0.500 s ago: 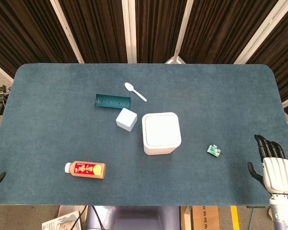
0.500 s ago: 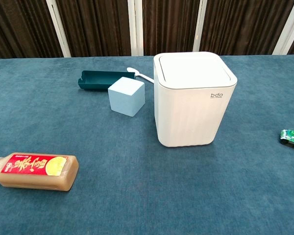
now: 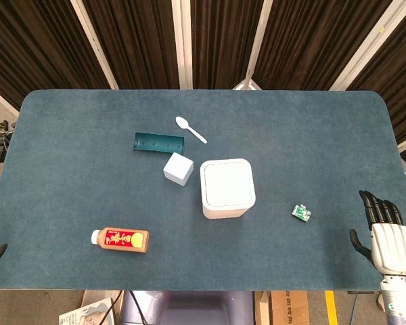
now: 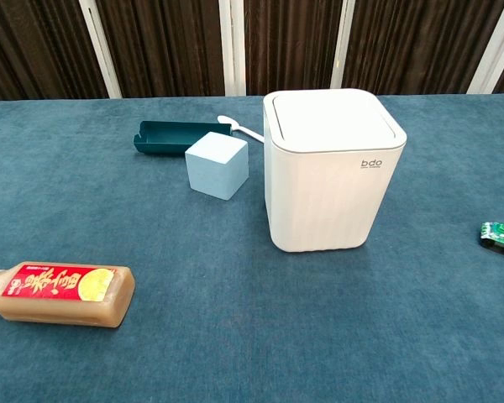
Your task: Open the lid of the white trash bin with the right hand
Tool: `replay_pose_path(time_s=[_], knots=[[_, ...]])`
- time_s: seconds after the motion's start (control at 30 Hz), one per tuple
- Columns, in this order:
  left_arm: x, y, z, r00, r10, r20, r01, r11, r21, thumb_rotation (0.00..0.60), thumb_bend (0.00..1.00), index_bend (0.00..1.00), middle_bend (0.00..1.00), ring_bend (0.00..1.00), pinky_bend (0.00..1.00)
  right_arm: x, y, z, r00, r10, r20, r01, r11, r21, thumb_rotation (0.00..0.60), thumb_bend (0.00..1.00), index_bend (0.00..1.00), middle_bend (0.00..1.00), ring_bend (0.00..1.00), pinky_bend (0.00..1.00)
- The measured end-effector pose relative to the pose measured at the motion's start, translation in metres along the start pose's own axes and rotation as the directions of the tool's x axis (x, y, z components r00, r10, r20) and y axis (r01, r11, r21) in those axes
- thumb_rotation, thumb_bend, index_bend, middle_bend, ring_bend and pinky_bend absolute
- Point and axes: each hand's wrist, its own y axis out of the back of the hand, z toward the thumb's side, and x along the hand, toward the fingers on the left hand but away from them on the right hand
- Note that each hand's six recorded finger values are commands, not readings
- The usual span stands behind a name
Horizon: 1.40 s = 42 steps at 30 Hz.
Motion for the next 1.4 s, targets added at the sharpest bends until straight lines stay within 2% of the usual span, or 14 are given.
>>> replay_pose_path(time_s=[0.3, 0.4, 0.6, 0.73, 0.9, 1.03, 1.17, 1.4], knots=[[-0.002, 0.001, 0.004, 1.000, 0.002, 0.018, -0.002, 1.000, -0.005, 0.600, 0.02, 0.12, 0.03, 0.00, 0.00, 0.000, -0.002, 0.003, 1.000, 0.012, -0.005, -0.012, 1.000, 0.005, 0.600, 0.37, 0.06, 0.13, 0.18, 0.15], [-0.004, 0.003, 0.002, 1.000, 0.010, 0.013, -0.010, 1.000, -0.013, 0.600, 0.02, 0.12, 0.03, 0.00, 0.00, 0.000, -0.002, 0.010, 1.000, 0.002, -0.028, -0.002, 1.000, -0.015, 0.600, 0.37, 0.08, 0.15, 0.24, 0.20], [0.000, 0.002, 0.001, 1.000, 0.008, 0.000, -0.008, 1.000, -0.012, 0.600, 0.02, 0.12, 0.03, 0.00, 0.00, -0.005, 0.000, 0.035, 0.992, 0.008, -0.129, -0.013, 0.999, -0.040, 0.600, 0.37, 0.10, 0.30, 0.39, 0.38], [0.000, 0.000, 0.002, 1.000, 0.007, 0.000, -0.007, 1.000, -0.008, 0.600, 0.02, 0.12, 0.03, 0.00, 0.00, -0.016, 0.007, 0.058, 0.979, 0.004, -0.205, -0.016, 0.998, -0.055, 0.600, 0.37, 0.10, 0.49, 0.55, 0.52], [-0.001, 0.001, 0.002, 1.000, 0.012, -0.006, -0.012, 1.000, -0.007, 0.600, 0.02, 0.12, 0.03, 0.00, 0.00, -0.026, 0.013, 0.086, 0.960, 0.009, -0.279, -0.027, 0.998, -0.062, 0.600, 0.37, 0.11, 0.68, 0.71, 0.65], [0.000, 0.002, 0.000, 1.000, 0.017, -0.017, -0.017, 1.000, -0.012, 0.600, 0.02, 0.12, 0.03, 0.00, 0.00, -0.031, 0.017, 0.108, 0.945, 0.029, -0.327, -0.054, 0.996, -0.066, 0.600, 0.48, 0.12, 0.79, 0.81, 0.69], [0.001, 0.002, -0.001, 0.999, 0.018, -0.026, -0.019, 1.000, -0.011, 0.600, 0.02, 0.12, 0.03, 0.00, 0.00, -0.035, 0.020, 0.131, 0.930, 0.052, -0.363, -0.088, 0.993, -0.084, 0.600, 0.59, 0.12, 0.84, 0.85, 0.72], [0.001, 0.001, -0.001, 0.999, 0.017, -0.030, -0.017, 1.000, -0.011, 0.600, 0.02, 0.12, 0.03, 0.00, 0.00, -0.038, 0.017, 0.158, 0.900, 0.103, -0.423, -0.132, 0.990, -0.039, 0.600, 0.63, 0.13, 0.85, 0.85, 0.73]])
